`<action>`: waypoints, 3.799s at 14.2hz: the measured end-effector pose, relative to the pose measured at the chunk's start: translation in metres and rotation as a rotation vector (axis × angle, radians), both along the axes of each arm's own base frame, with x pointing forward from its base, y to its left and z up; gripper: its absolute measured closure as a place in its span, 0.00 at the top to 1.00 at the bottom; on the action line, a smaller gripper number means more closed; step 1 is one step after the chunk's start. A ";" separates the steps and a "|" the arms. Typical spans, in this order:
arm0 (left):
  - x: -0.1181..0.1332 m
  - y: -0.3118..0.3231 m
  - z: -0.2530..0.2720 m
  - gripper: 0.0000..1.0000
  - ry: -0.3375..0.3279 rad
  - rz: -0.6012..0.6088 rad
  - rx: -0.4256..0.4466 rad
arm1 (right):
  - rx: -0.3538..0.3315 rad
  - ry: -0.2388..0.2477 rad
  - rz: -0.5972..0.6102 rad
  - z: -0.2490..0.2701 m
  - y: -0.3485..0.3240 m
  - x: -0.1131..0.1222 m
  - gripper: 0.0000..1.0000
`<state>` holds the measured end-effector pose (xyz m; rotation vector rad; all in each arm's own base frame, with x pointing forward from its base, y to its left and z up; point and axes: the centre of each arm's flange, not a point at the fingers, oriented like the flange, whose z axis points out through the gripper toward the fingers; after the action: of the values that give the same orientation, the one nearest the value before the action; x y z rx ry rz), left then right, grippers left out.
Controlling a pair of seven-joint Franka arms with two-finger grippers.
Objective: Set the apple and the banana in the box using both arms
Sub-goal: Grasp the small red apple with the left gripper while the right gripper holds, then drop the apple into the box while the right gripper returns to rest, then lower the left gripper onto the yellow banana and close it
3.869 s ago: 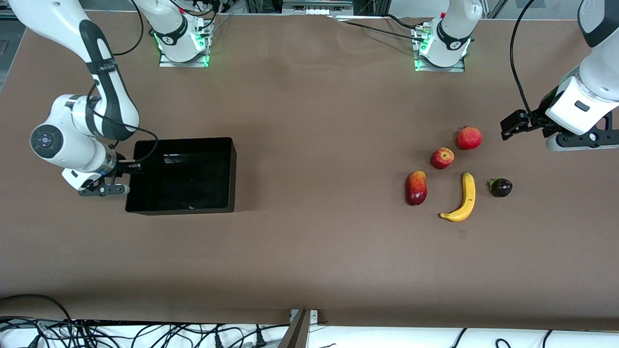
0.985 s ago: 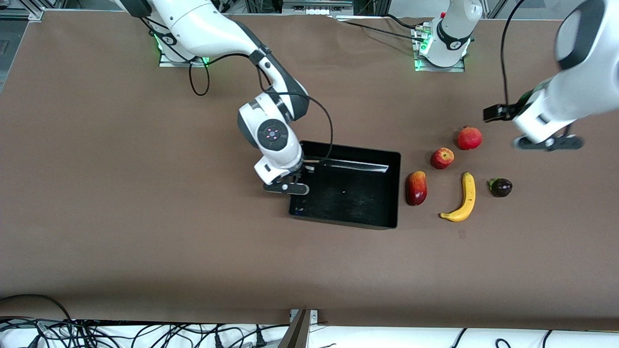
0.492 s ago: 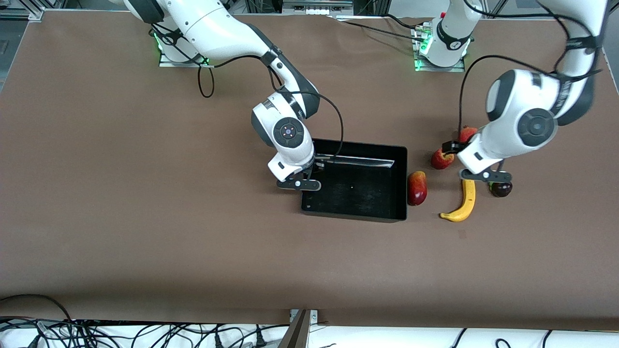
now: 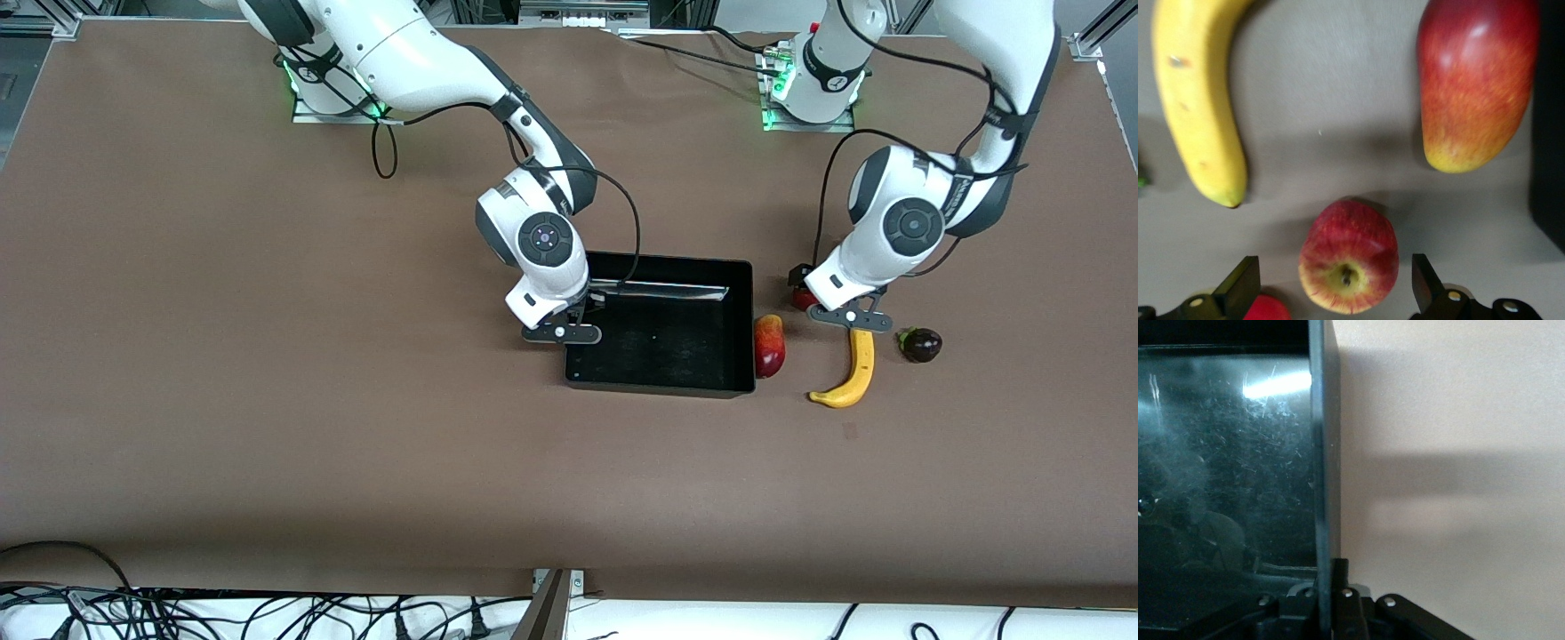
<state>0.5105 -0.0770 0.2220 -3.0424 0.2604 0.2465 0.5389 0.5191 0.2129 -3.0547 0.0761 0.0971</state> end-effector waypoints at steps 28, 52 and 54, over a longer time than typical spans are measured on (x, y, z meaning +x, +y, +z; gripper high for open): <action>0.039 -0.218 -0.010 0.70 0.173 0.125 0.049 | -0.002 -0.004 0.107 0.352 -0.439 0.029 1.00; 0.157 0.061 -0.031 0.59 0.062 -0.387 -0.040 | -0.077 -0.095 0.158 0.390 -0.462 0.025 1.00; 0.157 0.061 -0.030 0.40 0.062 -0.400 -0.041 | -0.077 -0.095 0.155 0.390 -0.463 0.025 1.00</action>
<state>0.6675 -0.0161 0.1920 -2.9370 0.8723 0.3071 0.5637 0.0558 0.6029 -3.1321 -0.1672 -0.0414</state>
